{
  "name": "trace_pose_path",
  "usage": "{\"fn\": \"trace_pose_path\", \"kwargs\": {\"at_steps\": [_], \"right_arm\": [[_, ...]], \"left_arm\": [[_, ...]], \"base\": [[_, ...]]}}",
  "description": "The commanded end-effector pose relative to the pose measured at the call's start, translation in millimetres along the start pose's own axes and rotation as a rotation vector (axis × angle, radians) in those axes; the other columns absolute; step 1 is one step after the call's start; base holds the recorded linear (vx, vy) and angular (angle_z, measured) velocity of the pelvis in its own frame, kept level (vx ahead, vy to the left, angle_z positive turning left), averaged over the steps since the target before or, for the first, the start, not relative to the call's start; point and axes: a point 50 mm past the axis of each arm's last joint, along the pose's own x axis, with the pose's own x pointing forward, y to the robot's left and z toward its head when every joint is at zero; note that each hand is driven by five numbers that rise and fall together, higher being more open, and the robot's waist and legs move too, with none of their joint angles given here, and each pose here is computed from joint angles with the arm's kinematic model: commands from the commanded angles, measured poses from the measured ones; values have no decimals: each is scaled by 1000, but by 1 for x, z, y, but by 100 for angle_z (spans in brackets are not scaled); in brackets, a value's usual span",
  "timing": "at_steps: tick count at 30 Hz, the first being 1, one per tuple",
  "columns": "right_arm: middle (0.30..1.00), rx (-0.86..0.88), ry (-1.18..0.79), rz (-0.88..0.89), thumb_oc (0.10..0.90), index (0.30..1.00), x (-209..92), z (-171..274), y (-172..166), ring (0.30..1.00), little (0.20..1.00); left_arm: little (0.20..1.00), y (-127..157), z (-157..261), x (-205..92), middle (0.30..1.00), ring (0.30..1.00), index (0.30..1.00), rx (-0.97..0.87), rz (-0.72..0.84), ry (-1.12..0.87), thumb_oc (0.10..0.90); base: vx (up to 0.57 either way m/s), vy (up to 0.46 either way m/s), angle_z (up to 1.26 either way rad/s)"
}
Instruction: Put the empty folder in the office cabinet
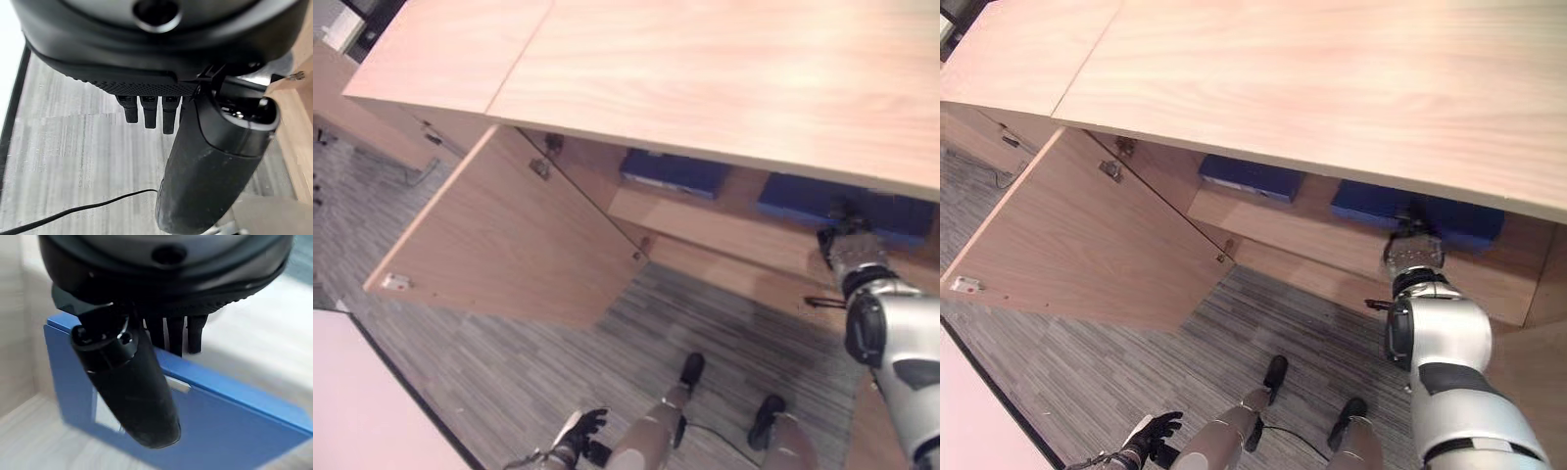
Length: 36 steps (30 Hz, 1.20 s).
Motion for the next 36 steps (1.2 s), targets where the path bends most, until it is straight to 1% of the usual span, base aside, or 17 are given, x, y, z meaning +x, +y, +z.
{"fn": "trace_pose_path", "kwargs": {"at_steps": [1, 2, 4, 8, 11, 12, 13, 14, 17, 18, 19, 21, 22, 24, 26, 27, 36], "right_arm": [[900, 30, -190, 151, 800, 900, -15, 70, 40, 900, 900], [900, -35, -234, 189, 800, 900, -21, 83, 51, 900, 900], [900, -65, -277, 224, 800, 900, -28, 93, 61, 900, 900], [900, -92, -310, 238, 800, 900, -32, 99, 66, 900, 900], [900, -97, -282, 214, 800, 900, -26, 91, 58, 900, 900], [900, -110, -211, 211, 800, 900, -25, 63, 60, 900, 900], [900, -99, -186, 210, 800, 900, -27, 55, 64, 900, 900], [900, -98, -156, 182, 800, 900, -24, 48, 59, 900, 900], [900, -77, -141, 131, 800, 900, -17, 51, 44, 900, 900], [900, -53, -128, 82, 800, 900, -9, 55, 28, 900, 900], [900, -40, -122, 63, 800, 900, -6, 56, 20, 900, 900], [900, -14, -111, 18, 800, 900, 1, 56, 3, 900, 900], [900, -12, -110, 16, 800, 900, 2, 56, 2, 900, 900], [900, 9, -77, -41, 800, 900, 8, 47, -16, 900, 900], [900, 8, -67, -59, 800, 900, 10, 44, -21, 900, 900], [900, 6, -60, -92, 800, 900, 13, 40, -31, 900, 900], [900, -2, -47, -120, 800, 900, 15, 25, -41, 900, 900]], "left_arm": [[900, 30, -6, 2, 900, 900, 900, 41, 66, 47, 800], [900, 31, -10, 0, 900, 900, 900, 53, 62, 56, 800], [900, 30, -12, -1, 900, 900, 900, 52, 58, 62, 800], [900, 29, -15, -1, 900, 900, 900, 55, 52, 71, 800], [900, 29, -13, 0, 900, 900, 900, 65, 50, 71, 800], [900, 23, 27, 13, 900, 900, 900, 58, 35, -29, 800], [900, 21, 39, 15, 900, 900, 900, 25, 30, -63, 800], [900, 19, 40, 15, 900, 900, 900, 26, 29, -71, 800], [900, 14, 25, 11, 900, 900, 900, 14, 30, -38, 800], [900, 13, 17, 9, 900, 900, 900, 26, 18, -16, 800], [900, 12, 15, 8, 900, 900, 900, 33, 11, -9, 800], [900, 12, 13, 7, 900, 900, 900, 40, 2, -5, 800], [900, 13, 13, 7, 900, 900, 900, 42, 1, -3, 800], [900, 12, 15, 8, 900, 900, 900, 48, -9, -7, 800], [900, 12, 14, 8, 900, 900, 900, 46, -11, -4, 800], [900, 11, 13, 7, 900, 900, 900, 42, -12, 3, 800], [900, 8, -4, 4, 900, 900, 900, 28, -3, 69, 800]], "base": [[-6, -18, 21], [-5, -11, 21], [-1, -13, 14], [1, -2, 1], [0, 0, 0], [0, 0, 0], [11, 3, -7], [-13, -18, -11], [-20, -26, -4], [-35, -48, 9], [-25, -50, 18], [-6, -31, 14], [-5, -14, 13], [15, -20, 14], [35, -16, 6], [53, -15, 4], [58, 3, 5]]}}
